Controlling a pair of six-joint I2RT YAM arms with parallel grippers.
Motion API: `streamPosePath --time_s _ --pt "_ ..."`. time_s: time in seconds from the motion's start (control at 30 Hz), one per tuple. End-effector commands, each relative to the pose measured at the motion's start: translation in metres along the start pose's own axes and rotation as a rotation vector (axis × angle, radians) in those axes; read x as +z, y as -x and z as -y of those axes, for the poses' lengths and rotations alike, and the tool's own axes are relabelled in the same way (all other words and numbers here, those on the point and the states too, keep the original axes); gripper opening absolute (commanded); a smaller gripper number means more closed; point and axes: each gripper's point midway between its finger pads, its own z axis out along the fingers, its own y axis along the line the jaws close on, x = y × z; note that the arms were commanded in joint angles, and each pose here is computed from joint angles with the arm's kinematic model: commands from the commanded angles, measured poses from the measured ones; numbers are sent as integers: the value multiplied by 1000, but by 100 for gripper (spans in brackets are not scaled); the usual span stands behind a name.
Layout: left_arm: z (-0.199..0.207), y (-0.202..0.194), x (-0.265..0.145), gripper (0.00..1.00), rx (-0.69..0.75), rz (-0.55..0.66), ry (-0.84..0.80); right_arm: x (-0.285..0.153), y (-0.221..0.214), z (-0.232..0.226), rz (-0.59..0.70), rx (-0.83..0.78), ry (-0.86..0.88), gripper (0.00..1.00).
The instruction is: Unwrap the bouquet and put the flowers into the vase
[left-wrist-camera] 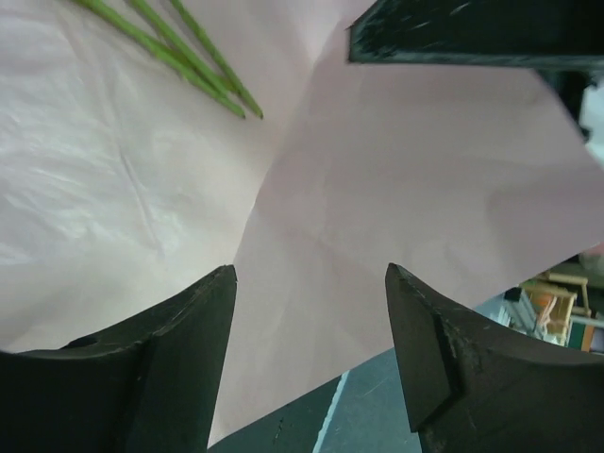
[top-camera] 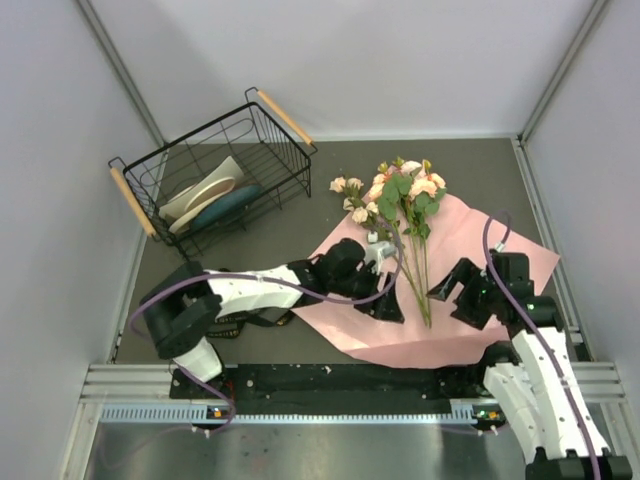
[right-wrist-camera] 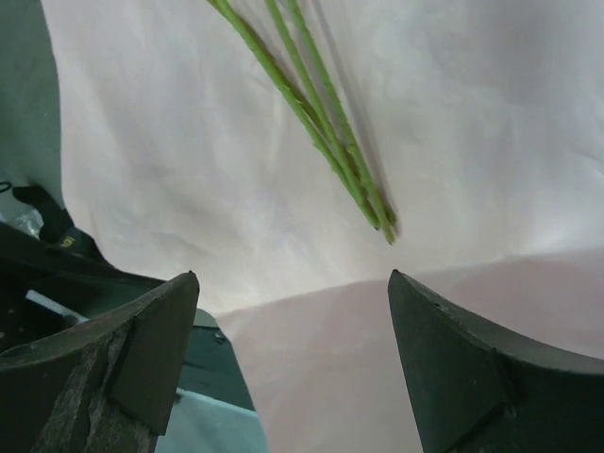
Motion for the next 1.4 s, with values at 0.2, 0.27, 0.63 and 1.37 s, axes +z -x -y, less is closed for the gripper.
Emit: streamPosePath --time_s 0.2,0.27,0.63,1.37 --pt "30 63 -84 75 61 282 -3 18 74 -76 52 -221 130 82" --pt "27 57 -90 75 55 290 2 28 65 -84 -14 -255 147 80" --pt "29 53 -87 69 34 267 -42 59 88 -85 -11 -424 42 54" --pt "35 64 -153 75 94 385 95 136 111 -48 -54 -449 -184 30"
